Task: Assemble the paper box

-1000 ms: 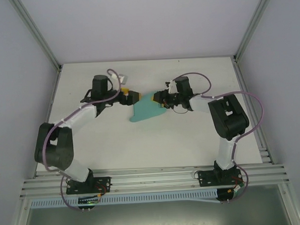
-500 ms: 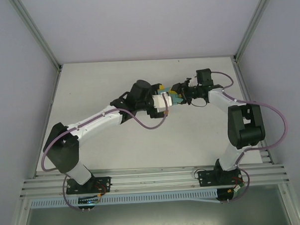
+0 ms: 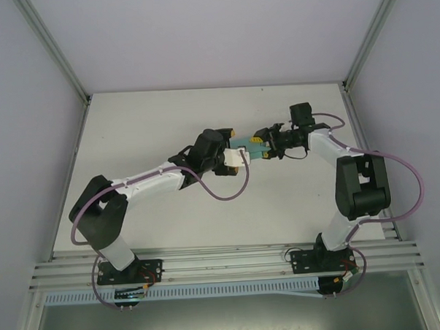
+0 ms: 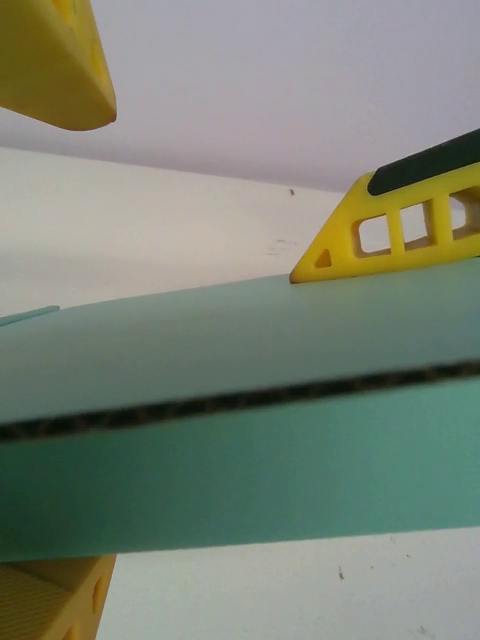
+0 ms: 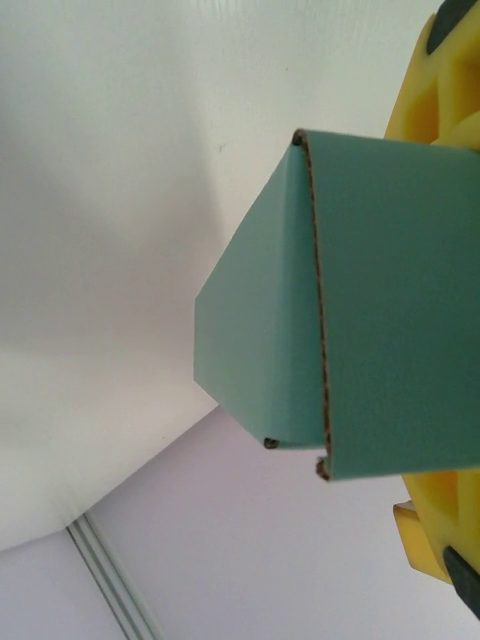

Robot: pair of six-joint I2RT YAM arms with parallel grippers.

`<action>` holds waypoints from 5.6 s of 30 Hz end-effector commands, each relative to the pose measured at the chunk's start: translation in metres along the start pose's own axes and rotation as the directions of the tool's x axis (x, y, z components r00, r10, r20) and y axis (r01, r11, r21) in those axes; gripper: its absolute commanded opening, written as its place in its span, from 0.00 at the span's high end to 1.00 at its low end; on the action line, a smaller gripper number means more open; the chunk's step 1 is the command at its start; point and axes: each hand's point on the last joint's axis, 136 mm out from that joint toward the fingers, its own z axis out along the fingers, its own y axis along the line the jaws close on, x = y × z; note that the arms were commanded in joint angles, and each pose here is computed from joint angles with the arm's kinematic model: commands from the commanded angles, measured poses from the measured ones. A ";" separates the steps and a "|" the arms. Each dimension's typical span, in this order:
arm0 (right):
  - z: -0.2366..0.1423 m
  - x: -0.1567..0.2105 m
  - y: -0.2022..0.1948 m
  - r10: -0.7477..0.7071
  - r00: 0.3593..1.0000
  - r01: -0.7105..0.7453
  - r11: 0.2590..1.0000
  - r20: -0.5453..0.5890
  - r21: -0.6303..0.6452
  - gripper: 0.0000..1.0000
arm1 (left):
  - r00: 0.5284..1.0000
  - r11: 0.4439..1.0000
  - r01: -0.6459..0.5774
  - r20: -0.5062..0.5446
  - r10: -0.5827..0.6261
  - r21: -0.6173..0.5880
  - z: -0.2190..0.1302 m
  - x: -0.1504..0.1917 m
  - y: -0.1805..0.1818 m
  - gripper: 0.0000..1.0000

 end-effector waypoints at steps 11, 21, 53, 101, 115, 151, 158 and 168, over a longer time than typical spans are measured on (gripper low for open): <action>-0.009 0.032 0.024 0.081 0.988 -0.092 0.992 -0.132 -0.082 0.67 | 1.000 0.999 -0.005 0.025 0.004 0.043 -0.001 0.003 -0.008 0.01; -0.020 0.036 0.042 0.036 0.992 -0.052 0.990 -0.119 -0.131 0.67 | 0.996 0.991 0.038 0.072 -0.047 0.127 -0.027 0.002 -0.011 0.02; -0.028 0.051 0.033 -0.037 0.996 0.029 0.995 -0.082 -0.097 0.01 | 0.997 0.999 -0.005 0.074 0.002 0.036 -0.027 -0.003 0.017 0.65; -0.005 0.040 0.009 -0.999 0.010 0.966 -0.003 -0.049 0.260 0.30 | 0.870 0.625 0.479 -0.427 -0.247 0.616 -0.022 0.075 -0.076 0.61; 0.007 0.039 -0.008 -0.987 0.046 0.972 0.009 -0.155 0.233 0.80 | 0.857 0.634 0.499 -0.444 -0.262 0.590 -0.015 0.075 -0.069 0.59; 0.045 0.020 -0.119 -0.926 0.370 0.729 0.340 0.076 0.594 1.00 | 0.808 0.639 0.570 -0.494 -0.322 0.516 0.006 0.078 -0.061 0.49; 0.054 0.012 -0.150 -0.927 0.375 0.713 0.293 0.007 0.638 1.00 | 0.807 0.648 0.572 -0.485 -0.336 0.503 0.003 0.075 -0.053 0.37; 0.052 0.019 -0.134 -0.947 0.320 0.714 0.245 0.005 0.656 1.00 | 0.798 0.675 0.587 -0.459 -0.390 0.447 -0.003 0.061 -0.026 0.22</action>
